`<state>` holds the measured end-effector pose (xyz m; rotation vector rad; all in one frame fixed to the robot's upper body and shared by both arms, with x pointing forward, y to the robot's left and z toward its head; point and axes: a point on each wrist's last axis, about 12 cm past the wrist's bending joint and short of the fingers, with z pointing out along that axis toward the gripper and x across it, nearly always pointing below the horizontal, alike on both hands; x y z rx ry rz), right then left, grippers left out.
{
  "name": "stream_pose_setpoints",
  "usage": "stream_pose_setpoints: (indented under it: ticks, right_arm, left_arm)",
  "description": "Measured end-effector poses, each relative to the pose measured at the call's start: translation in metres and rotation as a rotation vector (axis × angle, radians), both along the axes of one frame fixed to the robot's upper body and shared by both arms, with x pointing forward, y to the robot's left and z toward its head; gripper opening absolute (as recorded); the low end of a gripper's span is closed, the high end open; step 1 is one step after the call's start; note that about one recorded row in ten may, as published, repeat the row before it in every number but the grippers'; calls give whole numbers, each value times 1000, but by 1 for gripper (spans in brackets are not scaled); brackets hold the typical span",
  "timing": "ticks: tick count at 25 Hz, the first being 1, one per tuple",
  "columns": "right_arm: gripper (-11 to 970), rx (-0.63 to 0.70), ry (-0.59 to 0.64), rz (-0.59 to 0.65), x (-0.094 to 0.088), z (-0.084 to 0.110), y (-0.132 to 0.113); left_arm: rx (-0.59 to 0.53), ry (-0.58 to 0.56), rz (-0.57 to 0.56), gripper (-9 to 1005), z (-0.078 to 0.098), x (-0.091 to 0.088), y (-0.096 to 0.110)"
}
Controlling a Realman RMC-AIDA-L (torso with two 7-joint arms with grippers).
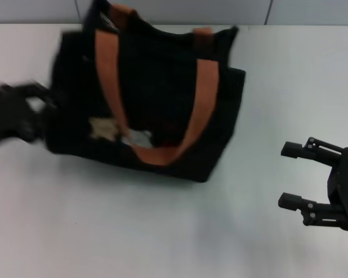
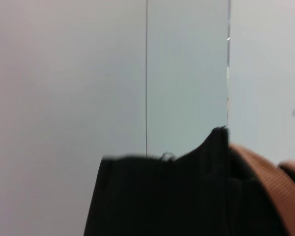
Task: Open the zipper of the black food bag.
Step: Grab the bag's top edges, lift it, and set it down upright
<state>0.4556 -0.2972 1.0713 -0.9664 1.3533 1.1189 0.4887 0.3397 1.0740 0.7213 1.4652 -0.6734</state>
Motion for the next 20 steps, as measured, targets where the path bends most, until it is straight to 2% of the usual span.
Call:
stream_pose_setpoints:
  ticks: [1, 2, 3, 6, 9, 11, 17, 20]
  right_arm:
    - [840, 4, 0, -4, 0, 0, 0]
    - [840, 10, -2, -8, 1, 1, 0]
    - [840, 17, -4, -13, 1, 1, 1]
    - [839, 41, -6, -20, 1, 0, 7]
    - [839, 51, 0, -24, 2, -2, 11]
    - [840, 54, 10, -29, 2, -4, 14]
    - [839, 43, 30, -57, 5, -8, 15]
    - [839, 75, 52, -130, 9, -10, 14]
  left_arm:
    - [-2, -25, -16, 113, 11, 0, 6]
    - [-9, -78, -67, 113, 34, -1, 17]
    - [-10, -99, -91, 112, 42, -2, 19]
    - [11, -171, -213, 112, 77, 0, 14]
    - [73, -180, -317, 109, 84, 6, -8]
    - [115, -158, -413, 104, 77, 14, -32]
    - [144, -168, -474, 99, 65, 21, -52]
    - [145, -172, -496, 99, 66, 23, -58]
